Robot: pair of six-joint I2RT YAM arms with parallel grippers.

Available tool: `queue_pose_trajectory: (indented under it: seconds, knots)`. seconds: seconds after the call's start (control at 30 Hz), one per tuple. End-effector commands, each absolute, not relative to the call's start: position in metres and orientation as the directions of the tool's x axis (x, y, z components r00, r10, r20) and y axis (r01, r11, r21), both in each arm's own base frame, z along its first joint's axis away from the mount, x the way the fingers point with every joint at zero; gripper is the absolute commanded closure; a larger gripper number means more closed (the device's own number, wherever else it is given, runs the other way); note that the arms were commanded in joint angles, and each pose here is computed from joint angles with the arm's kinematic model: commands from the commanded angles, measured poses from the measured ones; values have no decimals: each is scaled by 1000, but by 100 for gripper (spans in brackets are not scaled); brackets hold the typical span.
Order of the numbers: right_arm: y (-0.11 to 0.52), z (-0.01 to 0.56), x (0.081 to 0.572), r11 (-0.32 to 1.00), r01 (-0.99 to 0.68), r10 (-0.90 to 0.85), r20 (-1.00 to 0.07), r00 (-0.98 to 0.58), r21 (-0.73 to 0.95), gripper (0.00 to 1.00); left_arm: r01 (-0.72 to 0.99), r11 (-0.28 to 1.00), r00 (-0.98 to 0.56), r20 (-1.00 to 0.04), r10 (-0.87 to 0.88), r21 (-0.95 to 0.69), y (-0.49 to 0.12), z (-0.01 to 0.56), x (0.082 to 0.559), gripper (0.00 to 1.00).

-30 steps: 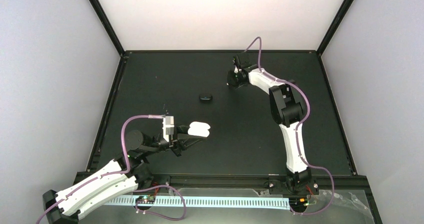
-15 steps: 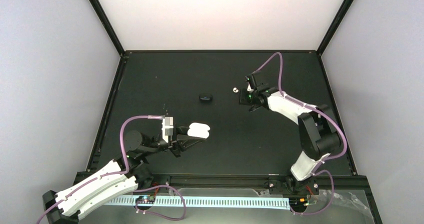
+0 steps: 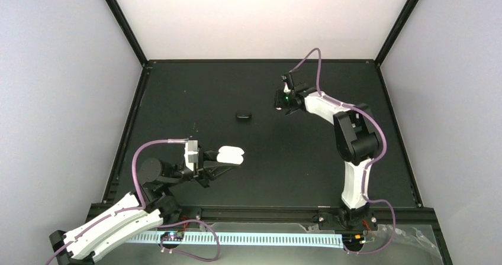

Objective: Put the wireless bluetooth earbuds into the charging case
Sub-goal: Pick up the earbud from the center of the board.

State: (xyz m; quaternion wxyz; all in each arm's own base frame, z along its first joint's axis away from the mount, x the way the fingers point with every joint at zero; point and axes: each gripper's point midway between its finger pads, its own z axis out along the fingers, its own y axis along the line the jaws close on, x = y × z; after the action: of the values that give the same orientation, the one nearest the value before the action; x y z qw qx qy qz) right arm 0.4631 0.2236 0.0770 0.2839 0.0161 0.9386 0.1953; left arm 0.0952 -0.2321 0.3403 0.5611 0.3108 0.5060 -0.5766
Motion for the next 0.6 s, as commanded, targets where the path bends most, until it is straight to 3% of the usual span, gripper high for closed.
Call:
queue_pose_trajectory:
  seconds: [0.0, 0.57]
  knots:
    - [235, 80, 480, 924, -168, 53, -549, -834, 343, 72, 962, 157, -159, -926, -344, -224, -229, 347, 95, 98]
    - [235, 48, 494, 947, -186, -32, -502, -864, 261, 73, 963, 160, -155, -932, -328, -216, -235, 342, 99, 98]
